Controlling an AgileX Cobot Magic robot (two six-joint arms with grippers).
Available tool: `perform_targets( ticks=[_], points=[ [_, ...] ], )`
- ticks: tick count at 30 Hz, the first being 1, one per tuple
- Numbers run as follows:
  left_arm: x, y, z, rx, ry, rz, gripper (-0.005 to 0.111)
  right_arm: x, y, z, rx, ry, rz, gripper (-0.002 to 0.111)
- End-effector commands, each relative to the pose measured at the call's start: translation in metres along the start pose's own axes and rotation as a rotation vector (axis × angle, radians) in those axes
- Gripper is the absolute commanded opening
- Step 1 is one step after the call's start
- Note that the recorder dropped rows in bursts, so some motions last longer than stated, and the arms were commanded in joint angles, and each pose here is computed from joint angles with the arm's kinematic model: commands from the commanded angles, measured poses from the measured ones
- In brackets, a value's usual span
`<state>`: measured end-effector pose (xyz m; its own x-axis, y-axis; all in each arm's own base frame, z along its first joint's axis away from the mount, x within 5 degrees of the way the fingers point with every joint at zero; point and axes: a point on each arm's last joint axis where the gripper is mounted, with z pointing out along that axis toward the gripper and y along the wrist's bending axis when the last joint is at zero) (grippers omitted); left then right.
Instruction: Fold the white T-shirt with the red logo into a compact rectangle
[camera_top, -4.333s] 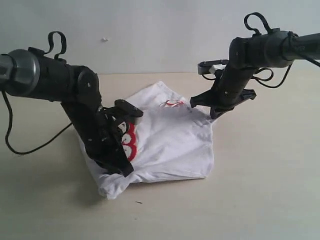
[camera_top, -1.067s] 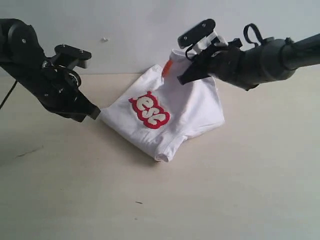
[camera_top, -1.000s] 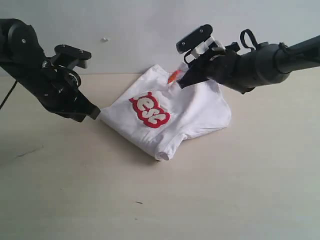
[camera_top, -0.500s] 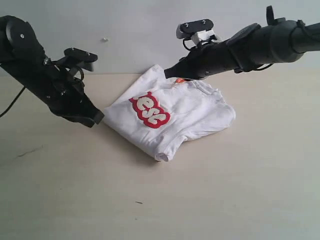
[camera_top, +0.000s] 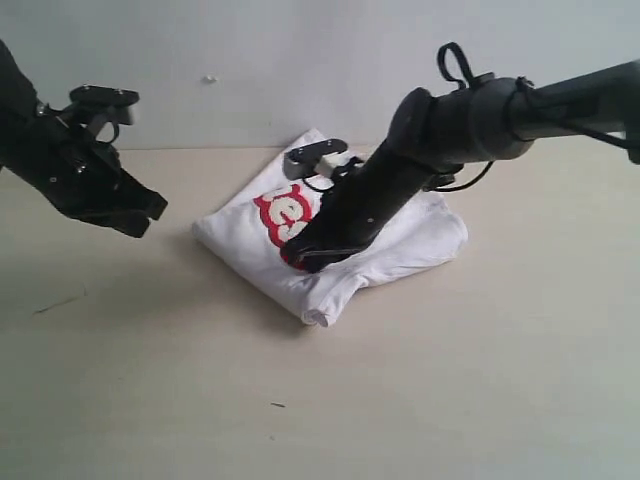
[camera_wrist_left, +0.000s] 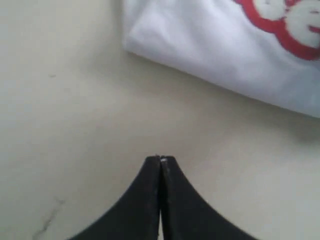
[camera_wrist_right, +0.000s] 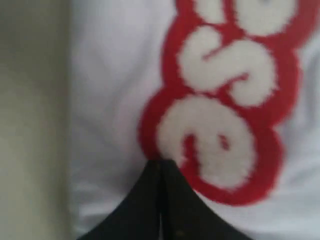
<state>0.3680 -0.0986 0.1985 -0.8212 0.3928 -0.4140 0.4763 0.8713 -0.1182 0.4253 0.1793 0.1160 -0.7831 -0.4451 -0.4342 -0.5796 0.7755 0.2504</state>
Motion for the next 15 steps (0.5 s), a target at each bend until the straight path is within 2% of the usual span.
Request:
perform_targets(
  ticks=[1, 6, 8, 10, 12, 15],
  points=[
    [0.004, 0.021, -0.007, -0.027, -0.018, -0.081, 0.0, -0.008, 0.035, 0.013, -0.015, -0.036, -0.013, 0.0],
    [0.005, 0.026, -0.008, -0.033, -0.02, -0.093, 0.0, 0.008, 0.07, 0.028, -0.104, 0.14, -0.103, 0.0],
    [0.005, 0.026, -0.008, -0.03, -0.016, -0.093, 0.0, 0.015, 0.076, 0.028, -0.068, 0.227, -0.132, 0.0],
    [0.006, 0.026, -0.008, -0.028, -0.015, -0.095, 0.0, 0.016, 0.073, 0.023, 0.038, 0.26, -0.136, 0.0],
    [0.006, 0.025, -0.008, -0.024, -0.014, -0.098, 0.0, 0.009, 0.069, 0.014, 0.114, 0.197, -0.124, 0.0],
    [0.005, 0.025, -0.008, -0.017, -0.018, -0.103, 0.0, -0.008, 0.072, -0.006, 0.157, 0.004, -0.101, 0.0]
  ],
)
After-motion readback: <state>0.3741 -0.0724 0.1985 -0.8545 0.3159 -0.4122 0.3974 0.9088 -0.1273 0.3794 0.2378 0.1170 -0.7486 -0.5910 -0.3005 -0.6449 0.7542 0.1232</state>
